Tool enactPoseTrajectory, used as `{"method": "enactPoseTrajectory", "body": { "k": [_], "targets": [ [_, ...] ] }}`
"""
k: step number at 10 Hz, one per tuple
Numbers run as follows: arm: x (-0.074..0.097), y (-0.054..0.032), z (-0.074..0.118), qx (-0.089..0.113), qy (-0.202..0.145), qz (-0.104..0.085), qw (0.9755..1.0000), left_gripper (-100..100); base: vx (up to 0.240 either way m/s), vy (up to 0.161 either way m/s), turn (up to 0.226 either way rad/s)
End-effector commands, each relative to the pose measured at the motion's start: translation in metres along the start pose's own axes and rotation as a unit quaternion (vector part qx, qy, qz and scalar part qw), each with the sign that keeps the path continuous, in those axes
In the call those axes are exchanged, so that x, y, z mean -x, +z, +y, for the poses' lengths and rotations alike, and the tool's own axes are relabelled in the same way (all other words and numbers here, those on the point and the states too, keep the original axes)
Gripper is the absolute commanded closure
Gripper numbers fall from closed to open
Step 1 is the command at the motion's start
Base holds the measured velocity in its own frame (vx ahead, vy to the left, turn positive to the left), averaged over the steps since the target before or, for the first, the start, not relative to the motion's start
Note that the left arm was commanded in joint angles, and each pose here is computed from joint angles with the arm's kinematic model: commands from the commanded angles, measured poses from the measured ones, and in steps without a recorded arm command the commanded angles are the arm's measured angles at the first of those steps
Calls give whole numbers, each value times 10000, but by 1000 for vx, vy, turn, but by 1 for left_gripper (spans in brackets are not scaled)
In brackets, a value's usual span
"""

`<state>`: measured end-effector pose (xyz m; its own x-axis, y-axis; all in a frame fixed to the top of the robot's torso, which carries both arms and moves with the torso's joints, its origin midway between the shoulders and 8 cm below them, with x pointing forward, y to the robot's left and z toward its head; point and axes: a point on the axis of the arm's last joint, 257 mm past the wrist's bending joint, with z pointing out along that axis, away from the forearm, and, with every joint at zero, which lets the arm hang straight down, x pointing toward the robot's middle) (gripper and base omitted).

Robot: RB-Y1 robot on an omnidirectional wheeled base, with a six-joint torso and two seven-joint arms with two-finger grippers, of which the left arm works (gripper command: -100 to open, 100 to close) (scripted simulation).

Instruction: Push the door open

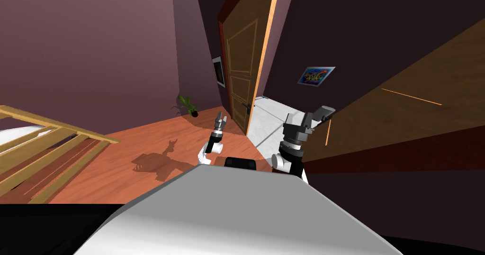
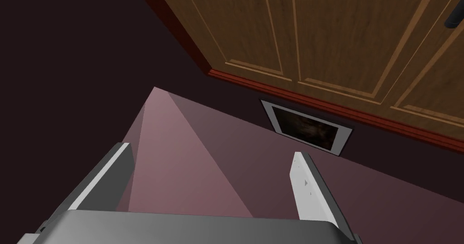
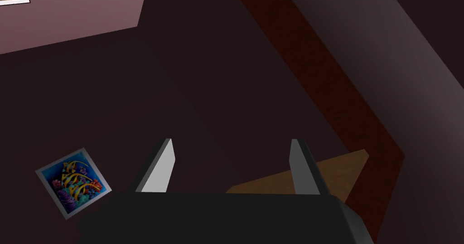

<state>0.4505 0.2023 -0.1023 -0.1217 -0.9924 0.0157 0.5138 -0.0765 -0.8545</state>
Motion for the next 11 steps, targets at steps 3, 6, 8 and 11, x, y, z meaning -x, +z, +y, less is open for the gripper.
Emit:
{"method": "enactPoseTrajectory", "body": {
  "k": [3, 6, 8, 11],
  "targets": [
    [-165, 49, 304, 261, -169, 214, 9993, -100, 78, 76, -112],
    [-290, 98, 548, 480, -287, 389, 9977, -100, 83, 92, -127],
    [-370, 126, 705, 629, -353, 504, 9961, -100, 87, 89, -122],
    [-448, 152, 859, 778, -411, 615, 9942, -100, 38, 49, -73]
  ]
}}
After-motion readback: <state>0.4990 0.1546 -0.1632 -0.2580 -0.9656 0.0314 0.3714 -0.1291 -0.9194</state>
